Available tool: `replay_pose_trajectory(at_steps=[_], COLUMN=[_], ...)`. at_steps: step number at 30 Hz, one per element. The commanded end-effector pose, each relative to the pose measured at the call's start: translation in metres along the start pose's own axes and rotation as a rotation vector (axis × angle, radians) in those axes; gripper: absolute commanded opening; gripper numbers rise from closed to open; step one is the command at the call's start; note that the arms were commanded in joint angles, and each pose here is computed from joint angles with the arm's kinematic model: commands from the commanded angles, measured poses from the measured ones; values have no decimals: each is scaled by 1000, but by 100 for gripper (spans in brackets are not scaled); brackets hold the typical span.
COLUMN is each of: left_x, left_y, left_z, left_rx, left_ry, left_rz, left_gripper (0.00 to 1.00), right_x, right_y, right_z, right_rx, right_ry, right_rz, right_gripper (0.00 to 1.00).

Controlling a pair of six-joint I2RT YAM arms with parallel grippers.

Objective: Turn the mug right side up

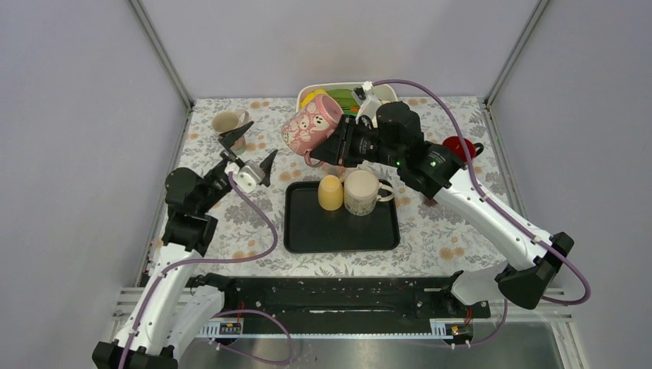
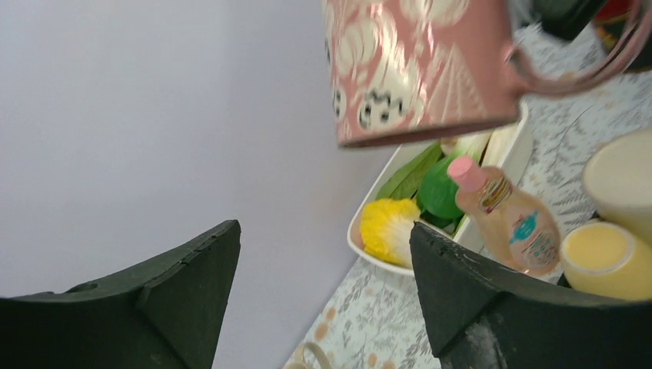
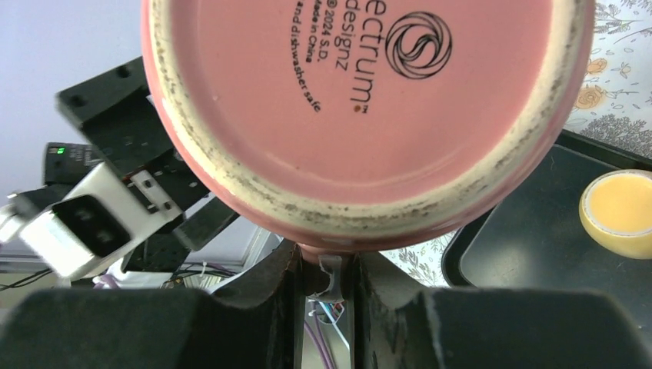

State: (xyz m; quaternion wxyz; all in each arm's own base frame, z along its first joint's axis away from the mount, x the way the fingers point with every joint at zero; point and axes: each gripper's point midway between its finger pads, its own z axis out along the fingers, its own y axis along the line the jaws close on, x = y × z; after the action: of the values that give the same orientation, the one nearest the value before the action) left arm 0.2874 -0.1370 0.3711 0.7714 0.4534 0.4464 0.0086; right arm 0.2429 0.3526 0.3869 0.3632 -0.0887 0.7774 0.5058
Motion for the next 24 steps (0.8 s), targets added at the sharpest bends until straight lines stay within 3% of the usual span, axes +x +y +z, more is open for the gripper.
replay_pose_trajectory(at_steps=[1, 6, 14, 17, 24], left_x=[-47, -34, -48, -53, -52], left_y=[-14, -14, -1, 8, -7], left_z=[2, 11, 21, 22, 28], left_rx=[142, 139, 72, 7, 64], left_ry=[-164, -155, -261, -300, -335], left_rz=[-68, 4, 119, 128, 122], left_gripper=[83, 79, 77, 70, 66], right_x=[-41, -39, -34, -32, -33], right_y=[55, 54, 61, 61, 72], right_z=[-13, -12, -9, -5, 3], right_rx=[-178, -189, -226, -231, -281], right_ry=[-118, -123, -84, -70, -37], right_rz=[-53, -31, 9, 21, 56], right_gripper=[0, 0, 0, 0, 0])
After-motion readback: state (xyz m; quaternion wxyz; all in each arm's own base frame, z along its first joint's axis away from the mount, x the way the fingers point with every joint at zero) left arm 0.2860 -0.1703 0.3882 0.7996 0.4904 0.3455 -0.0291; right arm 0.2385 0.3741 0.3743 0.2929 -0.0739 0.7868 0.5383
